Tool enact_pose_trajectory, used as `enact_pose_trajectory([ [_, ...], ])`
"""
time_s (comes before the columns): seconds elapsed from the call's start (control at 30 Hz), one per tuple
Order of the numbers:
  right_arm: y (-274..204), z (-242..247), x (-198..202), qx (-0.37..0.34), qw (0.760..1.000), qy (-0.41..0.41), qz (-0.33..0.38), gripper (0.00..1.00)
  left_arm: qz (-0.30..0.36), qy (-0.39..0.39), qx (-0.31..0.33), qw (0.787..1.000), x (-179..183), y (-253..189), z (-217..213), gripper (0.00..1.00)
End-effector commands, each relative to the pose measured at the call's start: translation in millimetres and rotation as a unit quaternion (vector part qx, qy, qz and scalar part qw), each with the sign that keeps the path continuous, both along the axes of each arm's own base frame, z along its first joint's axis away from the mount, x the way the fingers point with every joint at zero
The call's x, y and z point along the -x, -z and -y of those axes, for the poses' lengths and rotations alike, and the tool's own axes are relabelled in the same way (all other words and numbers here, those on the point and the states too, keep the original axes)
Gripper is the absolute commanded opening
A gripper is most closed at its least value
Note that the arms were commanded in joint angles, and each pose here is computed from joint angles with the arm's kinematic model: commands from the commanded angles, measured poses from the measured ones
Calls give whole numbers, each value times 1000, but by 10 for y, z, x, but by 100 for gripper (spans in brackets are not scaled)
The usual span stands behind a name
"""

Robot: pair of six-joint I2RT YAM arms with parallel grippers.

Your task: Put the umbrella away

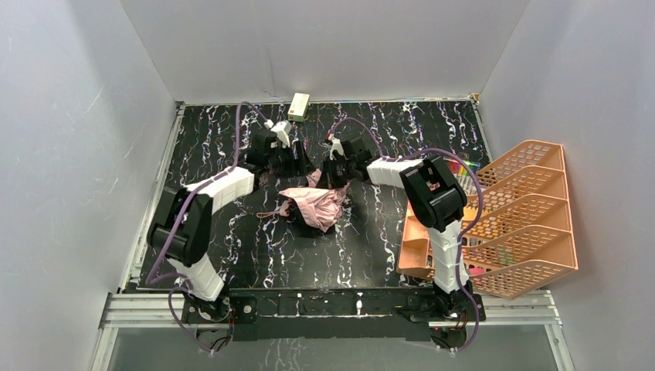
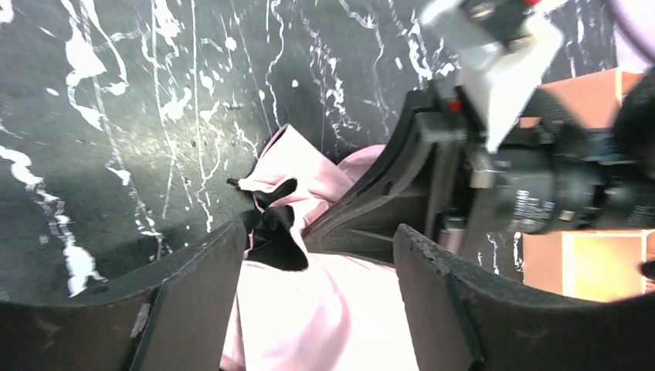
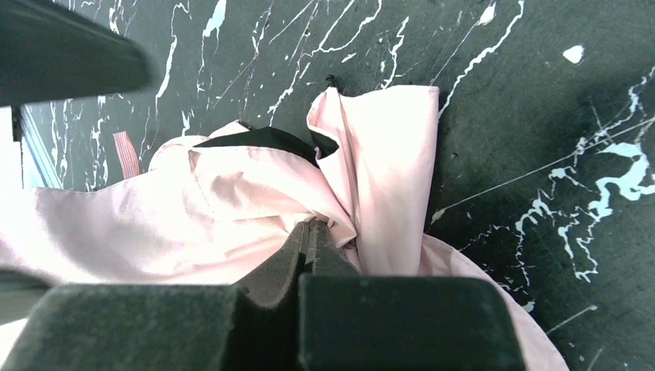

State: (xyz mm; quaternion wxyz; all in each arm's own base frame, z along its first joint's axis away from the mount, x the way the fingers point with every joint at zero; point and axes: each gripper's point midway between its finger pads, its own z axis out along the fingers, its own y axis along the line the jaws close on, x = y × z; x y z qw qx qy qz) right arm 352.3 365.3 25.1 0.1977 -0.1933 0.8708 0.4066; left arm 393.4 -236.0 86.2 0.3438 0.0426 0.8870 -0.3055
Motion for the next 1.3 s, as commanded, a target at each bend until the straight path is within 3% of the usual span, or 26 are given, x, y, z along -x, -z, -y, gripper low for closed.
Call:
enact_pose_trajectory([
  [0.0,611,460,129,130,989,47,-45,0,74,-21,-4,997,-31,-750,-155,74],
  [0.13,674,542,69,145,985,80,-50,0,104,-59,-18,993,179,-1105,-403,88],
  [0.27,730,651,-8,151,979,122,-61,0,122,-77,-1,990,629,-1384,-604,98],
  [0.5,753,788,-94,140,973,166,-81,0,67,-39,98,992,1575,-1105,-476,98],
  [0.63,754,776,-92,134,974,161,-84,0,78,-27,107,991,1884,-960,-300,98],
  [0.87,747,744,-81,127,976,153,-87,0,104,-10,103,989,1773,-819,-45,97],
  [1.07,703,720,-89,122,978,146,-85,0,141,-64,33,987,1403,-831,-154,90],
  [1.27,693,694,-85,116,979,141,-86,0,159,-47,29,986,1262,-944,-19,81],
])
